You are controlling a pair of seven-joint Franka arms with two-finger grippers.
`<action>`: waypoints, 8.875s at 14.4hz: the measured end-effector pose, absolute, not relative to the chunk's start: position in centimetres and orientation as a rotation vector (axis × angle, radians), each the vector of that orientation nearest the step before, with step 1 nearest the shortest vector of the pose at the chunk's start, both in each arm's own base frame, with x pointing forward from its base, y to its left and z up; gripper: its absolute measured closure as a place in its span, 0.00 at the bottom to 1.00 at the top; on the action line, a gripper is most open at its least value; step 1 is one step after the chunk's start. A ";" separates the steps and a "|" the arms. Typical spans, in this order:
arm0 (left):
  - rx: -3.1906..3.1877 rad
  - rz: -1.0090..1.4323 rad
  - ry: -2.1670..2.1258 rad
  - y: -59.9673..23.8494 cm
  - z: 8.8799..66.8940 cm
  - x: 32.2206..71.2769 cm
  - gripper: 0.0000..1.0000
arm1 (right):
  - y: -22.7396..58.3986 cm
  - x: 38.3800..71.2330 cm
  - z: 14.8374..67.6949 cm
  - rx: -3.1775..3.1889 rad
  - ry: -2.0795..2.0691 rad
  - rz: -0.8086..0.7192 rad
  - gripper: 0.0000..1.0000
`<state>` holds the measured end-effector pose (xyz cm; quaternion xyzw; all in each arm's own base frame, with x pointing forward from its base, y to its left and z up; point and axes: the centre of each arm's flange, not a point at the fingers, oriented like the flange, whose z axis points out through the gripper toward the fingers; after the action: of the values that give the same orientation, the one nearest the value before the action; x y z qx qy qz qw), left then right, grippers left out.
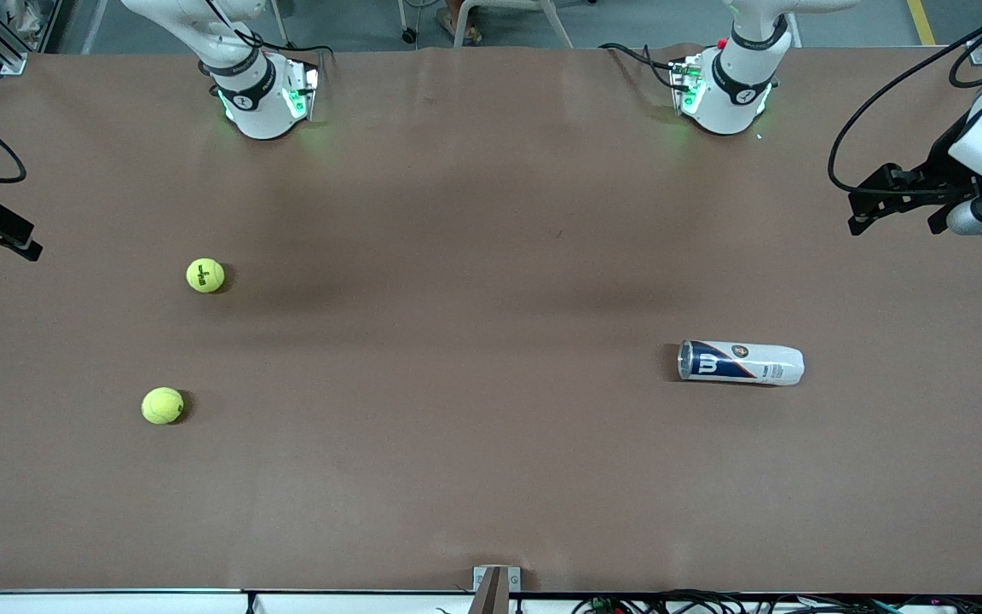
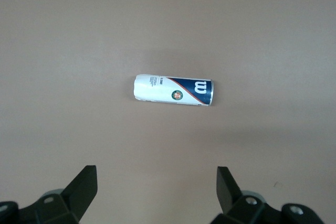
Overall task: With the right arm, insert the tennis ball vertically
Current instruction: 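Reach the left gripper down to the white-and-blue tennis ball can, then grasp and lift the can upright while the right gripper reaches a ball, then carry the upright can inward while the right gripper grasps the ball, then lift the yellow ball with the right gripper toward the can's open rim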
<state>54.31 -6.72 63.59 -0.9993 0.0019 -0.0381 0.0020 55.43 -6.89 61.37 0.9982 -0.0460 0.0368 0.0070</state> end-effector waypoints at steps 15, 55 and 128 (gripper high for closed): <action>-3.129 -0.029 0.072 -7.2 60.6 55.6 0.00 | -6.6 55.5 61.5 3.121 -0.137 0.131 0.00; -1.939 0.576 1.895 -14.5 22.1 60.9 0.04 | -6.1 48.5 24.5 3.110 -0.148 -0.473 0.00; -2.896 -1.508 1.624 -52.5 23.6 51.7 0.30 | -6.6 57.9 34.7 3.165 -0.174 -0.607 0.33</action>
<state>51.74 -52.46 23.59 -0.7690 0.4313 -0.4004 -0.2497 57.87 -6.58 34.72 0.9798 -0.0540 -0.1879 -0.0429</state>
